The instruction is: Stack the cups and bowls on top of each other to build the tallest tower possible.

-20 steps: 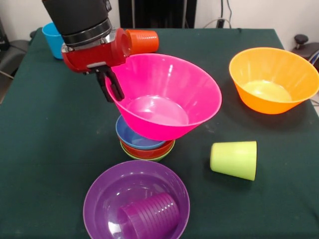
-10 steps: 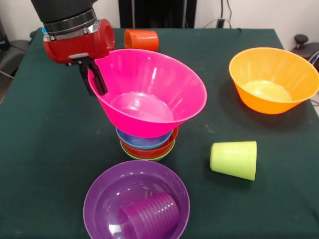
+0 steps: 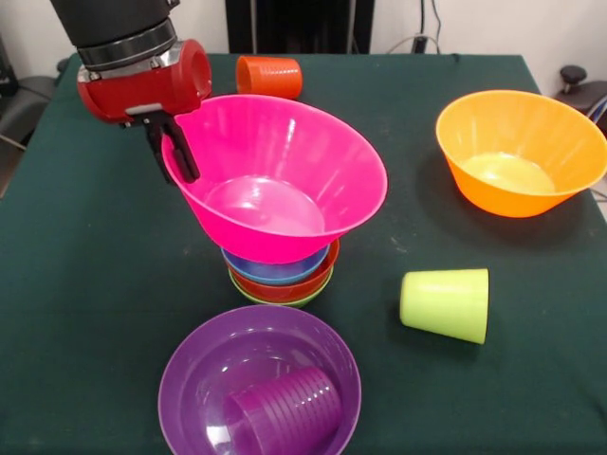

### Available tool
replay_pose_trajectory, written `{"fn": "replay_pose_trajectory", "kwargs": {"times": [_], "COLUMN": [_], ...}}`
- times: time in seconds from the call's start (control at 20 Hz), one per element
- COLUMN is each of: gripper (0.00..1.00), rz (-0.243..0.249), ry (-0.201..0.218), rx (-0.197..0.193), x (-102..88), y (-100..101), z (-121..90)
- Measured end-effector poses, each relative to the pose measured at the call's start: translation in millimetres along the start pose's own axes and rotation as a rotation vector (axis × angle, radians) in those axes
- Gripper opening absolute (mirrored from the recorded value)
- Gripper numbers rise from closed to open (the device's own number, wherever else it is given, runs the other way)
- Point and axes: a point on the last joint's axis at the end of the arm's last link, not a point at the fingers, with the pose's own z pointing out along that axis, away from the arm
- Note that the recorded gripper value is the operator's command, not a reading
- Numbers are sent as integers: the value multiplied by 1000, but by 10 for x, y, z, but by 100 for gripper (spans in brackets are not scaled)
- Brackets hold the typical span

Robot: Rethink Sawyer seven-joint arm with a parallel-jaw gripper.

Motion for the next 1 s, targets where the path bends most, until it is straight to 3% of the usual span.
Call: {"fn": "replay_pose_trajectory", "kwargs": {"times": [1.0], "gripper": [0], "rz": [8], "ry": [18], "rx": [-11], "x": [107], "y": [-58], "z": [136]}}
